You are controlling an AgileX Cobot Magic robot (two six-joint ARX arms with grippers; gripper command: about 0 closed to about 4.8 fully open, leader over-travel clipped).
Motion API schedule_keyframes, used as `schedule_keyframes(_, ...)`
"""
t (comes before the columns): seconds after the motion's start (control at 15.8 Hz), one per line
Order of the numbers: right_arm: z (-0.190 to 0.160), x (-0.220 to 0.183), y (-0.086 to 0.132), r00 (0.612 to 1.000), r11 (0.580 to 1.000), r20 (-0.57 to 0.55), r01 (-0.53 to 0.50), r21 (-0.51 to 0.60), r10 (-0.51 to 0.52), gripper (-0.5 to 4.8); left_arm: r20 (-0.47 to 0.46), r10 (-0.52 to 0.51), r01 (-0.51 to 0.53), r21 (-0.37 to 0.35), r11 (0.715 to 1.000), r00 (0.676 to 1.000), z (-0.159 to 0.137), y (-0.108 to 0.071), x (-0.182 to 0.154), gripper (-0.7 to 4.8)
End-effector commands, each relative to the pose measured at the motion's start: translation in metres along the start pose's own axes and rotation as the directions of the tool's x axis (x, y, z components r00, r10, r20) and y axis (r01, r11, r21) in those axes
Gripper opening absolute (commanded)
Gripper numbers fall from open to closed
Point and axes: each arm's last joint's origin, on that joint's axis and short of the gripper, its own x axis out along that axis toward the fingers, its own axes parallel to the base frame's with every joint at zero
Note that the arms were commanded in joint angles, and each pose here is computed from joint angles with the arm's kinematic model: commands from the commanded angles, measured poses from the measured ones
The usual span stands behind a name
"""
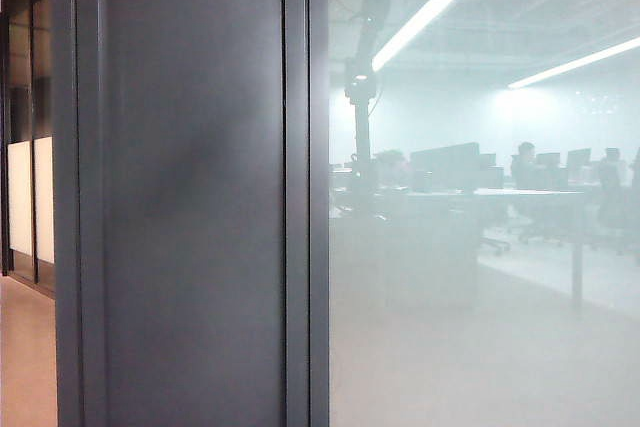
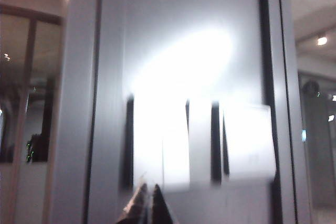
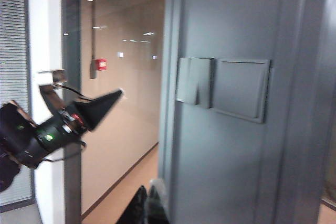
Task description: Raise the arm to find the leftmost switch on the wall and turn on the lights.
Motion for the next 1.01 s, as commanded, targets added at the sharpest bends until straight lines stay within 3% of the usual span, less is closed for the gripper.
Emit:
schedule_keyframes(0.06, 0.003, -0.001, 0.002, 1.000, 1.000, 0.008, -0.010, -0.008, 0.011, -0.01, 0.101, -0.028, 0.025, 0.024, 0.999, 0.994, 0.018, 0.001, 0.016, -0.06)
schedule_keyframes(0.19, 0.003, -0.001, 0.002, 1.000, 1.000, 0.005, -0.010, -0.005, 0.010, -0.01, 0.098, -0.113, 0.110, 0.037, 0.993, 0.989, 0.026, 0.003, 0.038, -0.06)
schedule_keyframes(0.44, 0.001, 0.000, 0.003, 0.999, 0.999, -0.013, -0.032, 0.013, 0.033, -0.01, 0.039, -0.101, 0.101, 0.007, 0.995, 0.994, 0.017, 0.013, 0.075, -0.06)
schedule_keyframes(0.7, 0.001, -0.001, 0.003, 0.999, 0.999, -0.015, -0.032, 0.025, 0.032, -0.01, -0.139, -0.081, 0.074, -0.055, 0.996, 0.987, -0.009, 0.018, 0.079, -0.06)
schedule_keyframes(1.01, -0.001, -0.001, 0.002, 0.999, 0.999, -0.027, -0.027, 0.041, 0.028, -0.01, -0.203, -0.075, 0.061, -0.076, 0.995, 0.976, -0.035, 0.024, 0.086, -0.06)
